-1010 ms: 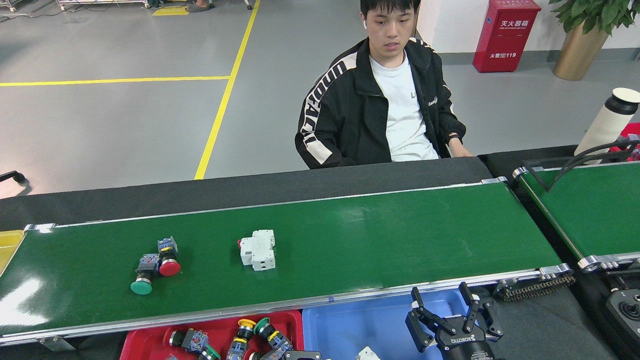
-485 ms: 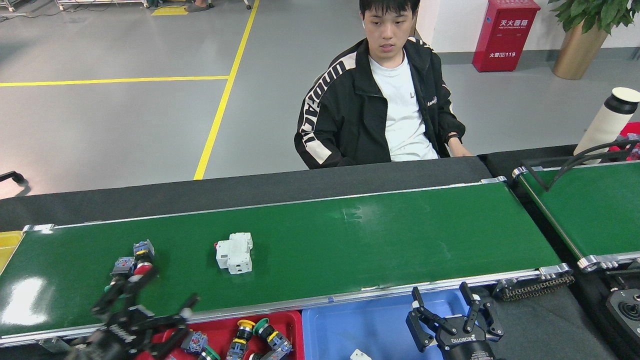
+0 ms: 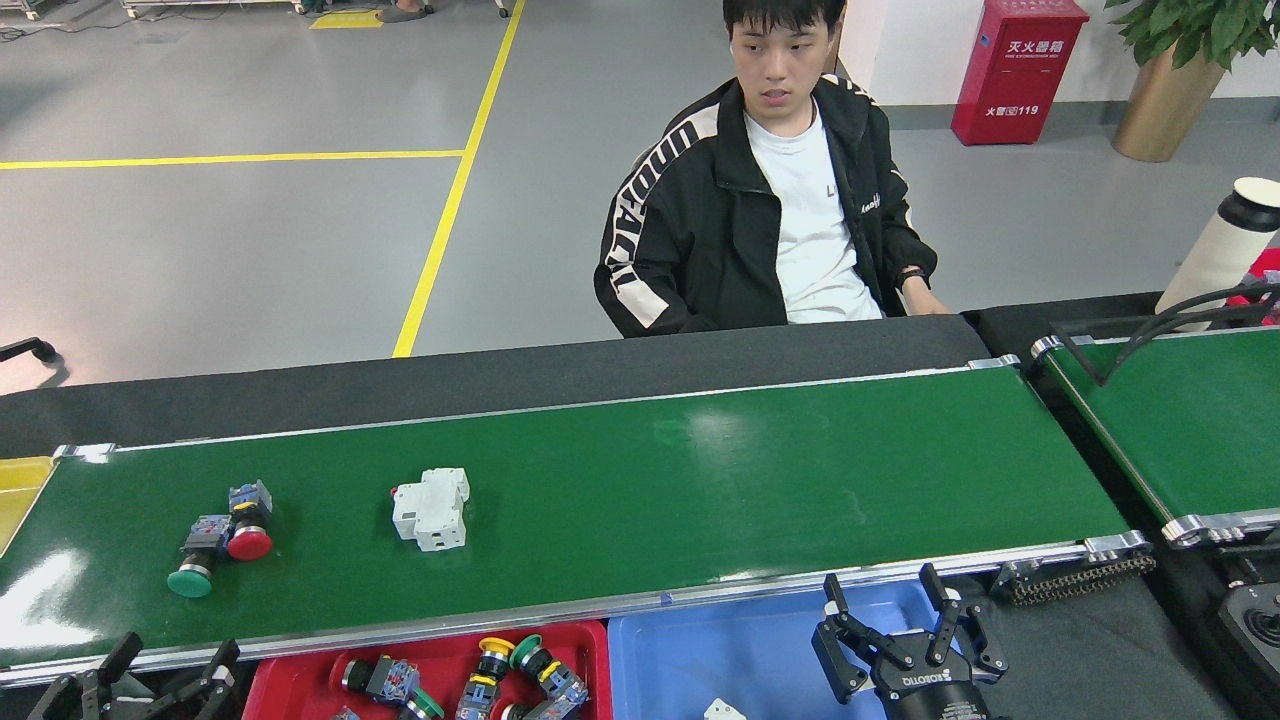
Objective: Pick switch part from conveyor to tray
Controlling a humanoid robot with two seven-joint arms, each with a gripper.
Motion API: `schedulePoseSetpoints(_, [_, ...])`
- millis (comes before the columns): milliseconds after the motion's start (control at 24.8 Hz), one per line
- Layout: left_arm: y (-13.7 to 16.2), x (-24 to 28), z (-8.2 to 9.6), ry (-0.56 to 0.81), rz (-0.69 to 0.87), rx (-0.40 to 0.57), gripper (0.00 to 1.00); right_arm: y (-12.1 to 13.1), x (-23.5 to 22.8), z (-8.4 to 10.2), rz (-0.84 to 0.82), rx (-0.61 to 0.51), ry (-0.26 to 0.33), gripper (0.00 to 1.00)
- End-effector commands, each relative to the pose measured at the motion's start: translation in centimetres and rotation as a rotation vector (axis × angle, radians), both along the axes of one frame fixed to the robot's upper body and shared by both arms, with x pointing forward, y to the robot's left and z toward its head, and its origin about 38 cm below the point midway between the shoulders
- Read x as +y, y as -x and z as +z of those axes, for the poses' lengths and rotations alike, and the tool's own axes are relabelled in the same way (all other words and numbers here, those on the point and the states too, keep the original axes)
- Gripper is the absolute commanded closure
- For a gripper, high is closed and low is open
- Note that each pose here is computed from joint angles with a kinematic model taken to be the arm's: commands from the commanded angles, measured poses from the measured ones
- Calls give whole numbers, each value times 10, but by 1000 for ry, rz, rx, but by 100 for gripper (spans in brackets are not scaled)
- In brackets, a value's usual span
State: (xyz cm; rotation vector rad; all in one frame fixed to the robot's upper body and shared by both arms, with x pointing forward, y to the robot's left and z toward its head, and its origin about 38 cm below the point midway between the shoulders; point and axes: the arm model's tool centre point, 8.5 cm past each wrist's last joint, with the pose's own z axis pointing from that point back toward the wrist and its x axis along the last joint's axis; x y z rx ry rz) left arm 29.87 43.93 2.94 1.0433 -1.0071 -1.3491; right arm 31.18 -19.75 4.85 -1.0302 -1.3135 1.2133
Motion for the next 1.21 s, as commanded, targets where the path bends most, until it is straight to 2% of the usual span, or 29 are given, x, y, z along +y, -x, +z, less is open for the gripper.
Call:
schedulePoseSetpoints(0, [-15,16,6,-10,27,-5,0,-4,-2,8,2,-27,2,0])
schedulePoseSetpoints(242, [-61,41,3,-6,33,21,1,-4,-2,6,0,-21,3,0])
schedulePoseSetpoints(364, [-74,46,3,-74,19,31,14,-4,-2,4,1,-18,3,0])
schedulePoseSetpoints(404, [-76,47,2,-86,9,32,26,-4,-2,4,2,-18,5,0])
schedulePoseSetpoints(444, [-76,46,1,-90,-3,34,46,-4,-2,5,2,-19,5,0])
schedulePoseSetpoints(485, [-76,46,0,-96,-11,41,79,-4,-3,4,2,-18,7,0])
schedulePoseSetpoints(525, [-76,46,0,-97,-8,41,90,-4,-3,4,2,-18,7,0])
schedulePoseSetpoints(565, [-76,46,0,-95,-11,39,94,-4,-3,3,1,-16,7,0])
schedulePoseSetpoints(687, [-76,47,1,-92,-12,36,97,-4,-3,3,3,-15,10,0])
schedulePoseSetpoints(929, [-74,46,5,-44,-26,7,98,-4,-3,2,3,-13,10,0])
schedulePoseSetpoints(1010, [-69,42,14,-27,-81,-22,98,-3,-3,1,3,-10,10,0])
schedulePoseSetpoints(1171, [-16,18,26,10,-289,-72,97,-3,-3,1,3,-10,10,0])
